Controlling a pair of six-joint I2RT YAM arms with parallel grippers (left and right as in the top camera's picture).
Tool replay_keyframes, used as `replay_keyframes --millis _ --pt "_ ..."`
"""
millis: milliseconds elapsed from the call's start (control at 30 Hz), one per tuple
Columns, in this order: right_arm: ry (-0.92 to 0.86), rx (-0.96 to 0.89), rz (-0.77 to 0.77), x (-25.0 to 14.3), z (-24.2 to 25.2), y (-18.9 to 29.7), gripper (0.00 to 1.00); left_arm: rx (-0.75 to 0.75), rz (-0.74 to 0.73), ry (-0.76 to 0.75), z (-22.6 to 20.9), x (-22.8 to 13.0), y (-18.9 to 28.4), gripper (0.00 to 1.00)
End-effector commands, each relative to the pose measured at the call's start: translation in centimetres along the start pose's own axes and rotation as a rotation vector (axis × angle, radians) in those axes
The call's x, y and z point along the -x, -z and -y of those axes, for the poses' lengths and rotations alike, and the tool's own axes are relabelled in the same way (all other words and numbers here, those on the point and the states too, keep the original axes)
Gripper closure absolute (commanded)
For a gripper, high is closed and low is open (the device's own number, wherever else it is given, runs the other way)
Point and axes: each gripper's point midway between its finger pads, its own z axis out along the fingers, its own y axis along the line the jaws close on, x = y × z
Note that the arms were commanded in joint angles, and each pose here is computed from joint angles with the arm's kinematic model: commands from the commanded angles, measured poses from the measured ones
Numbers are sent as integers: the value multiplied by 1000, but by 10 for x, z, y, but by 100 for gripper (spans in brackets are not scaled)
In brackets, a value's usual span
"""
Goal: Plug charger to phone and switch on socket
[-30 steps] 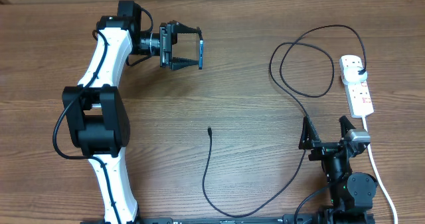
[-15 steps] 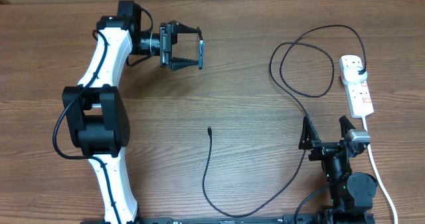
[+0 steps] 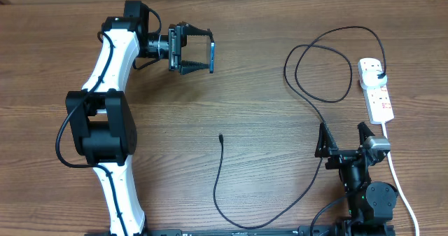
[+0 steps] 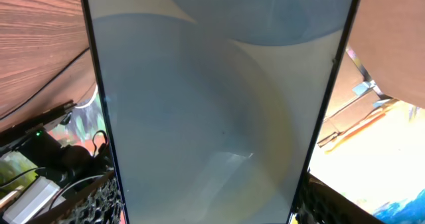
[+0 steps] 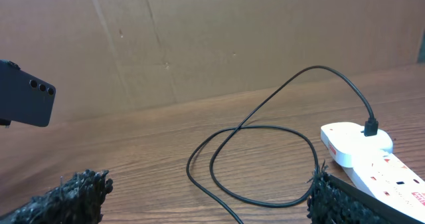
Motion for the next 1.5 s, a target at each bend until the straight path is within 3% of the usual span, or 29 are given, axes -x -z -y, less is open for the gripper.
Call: replay_keyframes --millis 0,1467 --pt "5 -1 2 -2 0 0 0 -19 -35 -41 11 -10 -3 96" --pt "4 0 5 -2 0 0 0 -3 -12 -40 9 -5 -3 96"
